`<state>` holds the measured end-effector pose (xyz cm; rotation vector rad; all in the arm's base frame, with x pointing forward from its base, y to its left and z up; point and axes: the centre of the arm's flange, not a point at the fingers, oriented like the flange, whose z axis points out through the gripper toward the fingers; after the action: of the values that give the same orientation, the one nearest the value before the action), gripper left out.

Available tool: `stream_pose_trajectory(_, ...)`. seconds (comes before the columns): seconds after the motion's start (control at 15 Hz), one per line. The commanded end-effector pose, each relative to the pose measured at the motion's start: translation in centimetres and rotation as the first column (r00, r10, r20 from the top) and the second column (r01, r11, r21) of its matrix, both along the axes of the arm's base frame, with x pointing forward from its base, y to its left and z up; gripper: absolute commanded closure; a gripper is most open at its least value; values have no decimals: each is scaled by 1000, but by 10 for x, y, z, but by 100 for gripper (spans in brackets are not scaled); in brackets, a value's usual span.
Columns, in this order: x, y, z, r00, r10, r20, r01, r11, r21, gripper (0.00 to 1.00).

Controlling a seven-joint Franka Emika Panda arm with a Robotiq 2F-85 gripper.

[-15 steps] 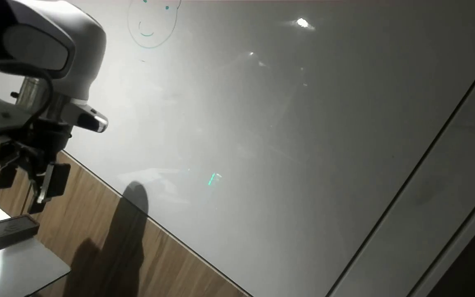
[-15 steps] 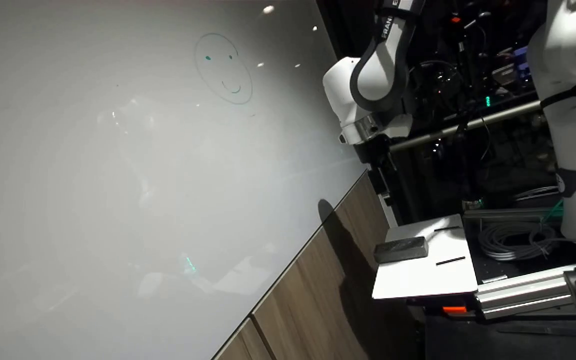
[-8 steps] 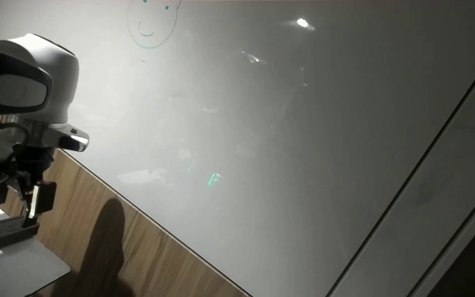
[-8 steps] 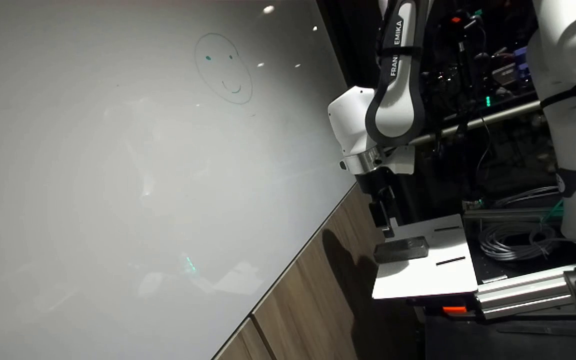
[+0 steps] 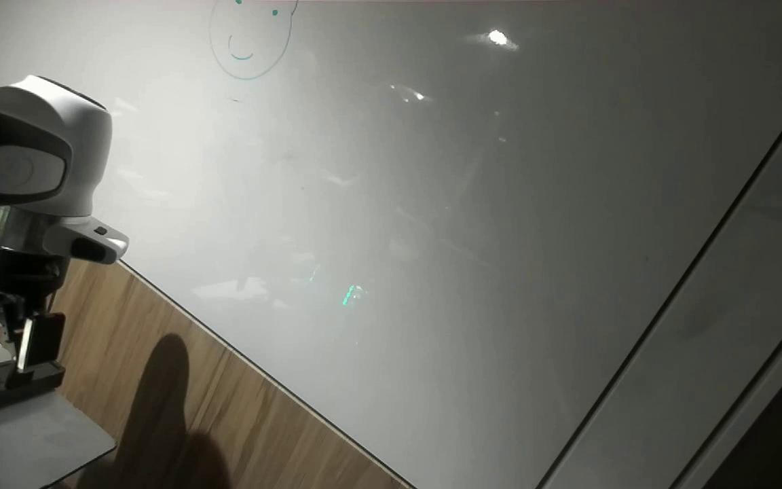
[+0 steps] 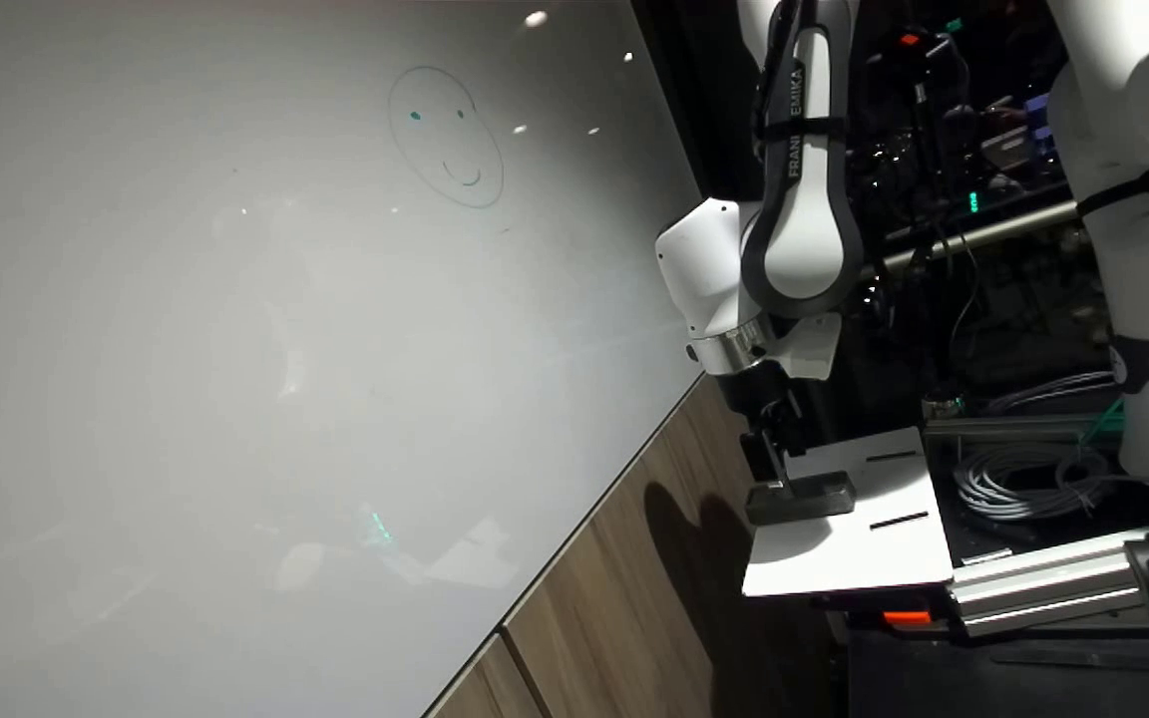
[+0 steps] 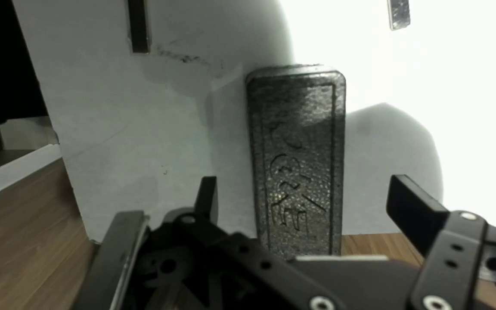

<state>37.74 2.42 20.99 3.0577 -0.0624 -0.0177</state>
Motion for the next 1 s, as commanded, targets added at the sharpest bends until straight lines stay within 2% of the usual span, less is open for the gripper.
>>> stream_pose_trajectory(0.0, 1, 4, -6, 999, 30, 26, -30, 999, -14, 0)
stream_pose_trajectory(0.47, 15, -14, -16, 1000, 20, 2, -20, 1000, -1, 0)
stream_pose_trajectory(0.93, 6, 2, -41, 998, 48, -37, -48, 999, -4, 0)
